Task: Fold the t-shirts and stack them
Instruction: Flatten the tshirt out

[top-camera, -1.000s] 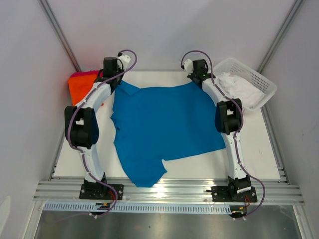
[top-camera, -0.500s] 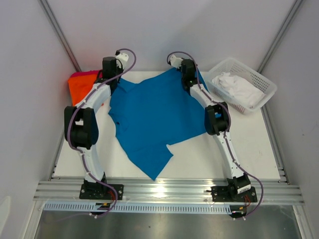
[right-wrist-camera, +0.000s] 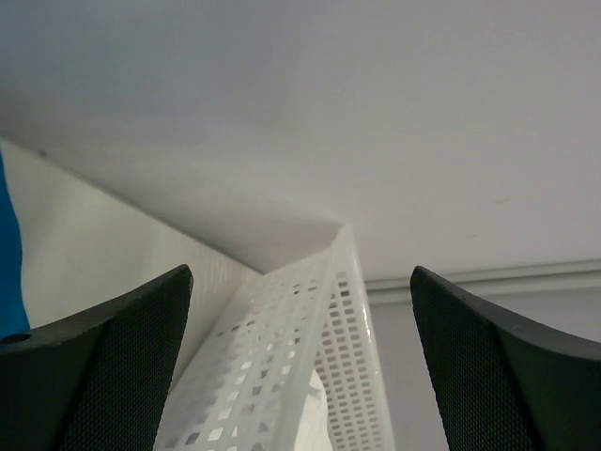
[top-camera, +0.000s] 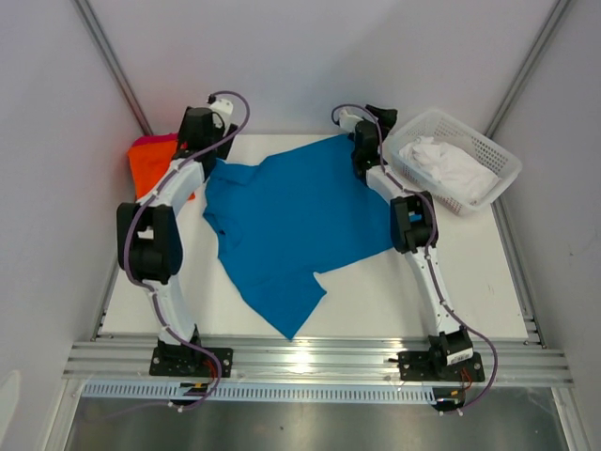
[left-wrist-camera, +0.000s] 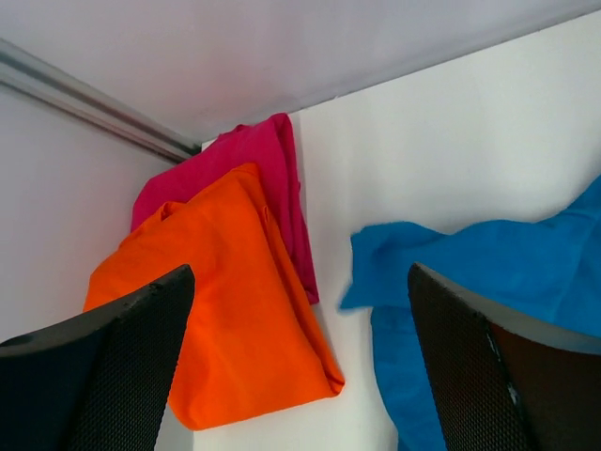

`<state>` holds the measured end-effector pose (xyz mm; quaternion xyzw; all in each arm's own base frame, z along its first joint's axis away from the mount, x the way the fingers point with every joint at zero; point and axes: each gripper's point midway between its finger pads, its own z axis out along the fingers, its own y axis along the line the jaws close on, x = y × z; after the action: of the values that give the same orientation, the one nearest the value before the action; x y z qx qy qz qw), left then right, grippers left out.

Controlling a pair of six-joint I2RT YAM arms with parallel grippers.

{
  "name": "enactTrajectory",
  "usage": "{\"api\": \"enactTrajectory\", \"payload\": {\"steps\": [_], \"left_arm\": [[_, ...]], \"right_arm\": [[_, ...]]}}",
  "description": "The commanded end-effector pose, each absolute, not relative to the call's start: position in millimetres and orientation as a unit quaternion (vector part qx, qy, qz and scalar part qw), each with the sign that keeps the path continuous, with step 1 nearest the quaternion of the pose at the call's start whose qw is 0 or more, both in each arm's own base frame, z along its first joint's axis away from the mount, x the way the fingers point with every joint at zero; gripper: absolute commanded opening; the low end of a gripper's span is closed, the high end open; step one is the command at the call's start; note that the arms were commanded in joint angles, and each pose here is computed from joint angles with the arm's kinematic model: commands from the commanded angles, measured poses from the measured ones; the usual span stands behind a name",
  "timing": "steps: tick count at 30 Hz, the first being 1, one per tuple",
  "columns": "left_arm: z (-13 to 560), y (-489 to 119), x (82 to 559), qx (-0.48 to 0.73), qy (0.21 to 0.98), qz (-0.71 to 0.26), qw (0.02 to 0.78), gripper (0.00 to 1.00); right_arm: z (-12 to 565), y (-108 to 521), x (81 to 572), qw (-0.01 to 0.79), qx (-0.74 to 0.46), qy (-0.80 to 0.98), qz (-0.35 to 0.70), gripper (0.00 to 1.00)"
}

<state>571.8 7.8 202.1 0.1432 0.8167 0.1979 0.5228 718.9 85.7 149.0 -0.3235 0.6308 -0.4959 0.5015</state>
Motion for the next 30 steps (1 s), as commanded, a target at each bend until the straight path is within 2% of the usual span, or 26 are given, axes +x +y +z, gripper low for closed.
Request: {"api": "enactTrajectory", "payload": {"steps": [1,2,3,4,5,6,7,10,14,17,18,20,21,22,26,30], "left_arm": [[260.0,30.7,558.2,0.086,0.791,0.199,0.572,0.97],[259.0,35.8,553.4,0.080,0.799,0.185,0.567,0.97],[269.2,33.7,545.0,0.073,0.798,0.164,0.575,0.97],[263.5,28.6,538.3,0.063,0.805,0.132,0.576,0.96],[269.3,21.1,535.1,0.073,0.799,0.102,0.588,0.97],[272.2,16.9,523.3,0.074,0.795,0.090,0.595,0.97],[262.3,9.6,517.2,0.080,0.798,0.070,0.593,0.97],[263.2,-4.1,501.4,0.084,0.794,0.031,0.602,0.97],[255.7,-38.2,478.8,0.133,0.791,-0.051,0.595,0.98],[223.7,-67.9,455.2,0.194,0.812,-0.102,0.541,0.99],[204.9,-80.3,439.1,0.232,0.822,-0.122,0.506,0.99],[200.1,-102.6,422.0,0.276,0.814,-0.126,0.496,0.99],[170.3,-103.8,405.0,0.300,0.822,-0.112,0.471,0.99],[169.9,-109.9,401.4,0.316,0.813,-0.101,0.479,0.99],[148.5,-146.0,365.7,0.393,0.785,-0.070,0.474,0.99],[128.8,-155.2,356.9,0.412,0.786,-0.050,0.458,0.99]], "right_arm": [[188.4,60.5,705.7,0.510,-0.251,0.670,-0.477,0.99],[186.6,59.7,702.4,0.507,-0.246,0.694,-0.449,0.99],[208.7,55.9,695.2,0.517,-0.229,0.712,-0.416,0.99],[201.1,68.7,694.3,0.538,-0.216,0.742,-0.336,0.99],[178.4,68.7,679.8,0.500,-0.232,0.779,-0.300,0.99],[198.6,63.9,672.2,0.513,-0.216,0.785,-0.272,0.99],[177.2,73.6,662.7,0.503,-0.215,0.810,-0.210,0.99],[186.6,70.4,645.6,0.509,-0.198,0.832,-0.098,0.99],[171.2,69.5,619.3,0.476,-0.171,0.862,0.030,0.99],[171.5,84.2,597.1,0.461,-0.215,0.860,0.047,0.99],[154.7,89.3,584.1,0.439,-0.233,0.866,0.049,0.99],[158.3,110.7,564.4,0.434,-0.278,0.856,0.043,0.99],[153.2,115.1,557.0,0.429,-0.314,0.847,0.025,0.99],[128.2,120.9,540.1,0.406,-0.337,0.849,0.020,0.99],[105.0,165.9,494.4,0.387,-0.447,0.806,-0.028,0.99],[75.2,172.5,477.1,0.370,-0.504,0.769,-0.132,0.99]]}}
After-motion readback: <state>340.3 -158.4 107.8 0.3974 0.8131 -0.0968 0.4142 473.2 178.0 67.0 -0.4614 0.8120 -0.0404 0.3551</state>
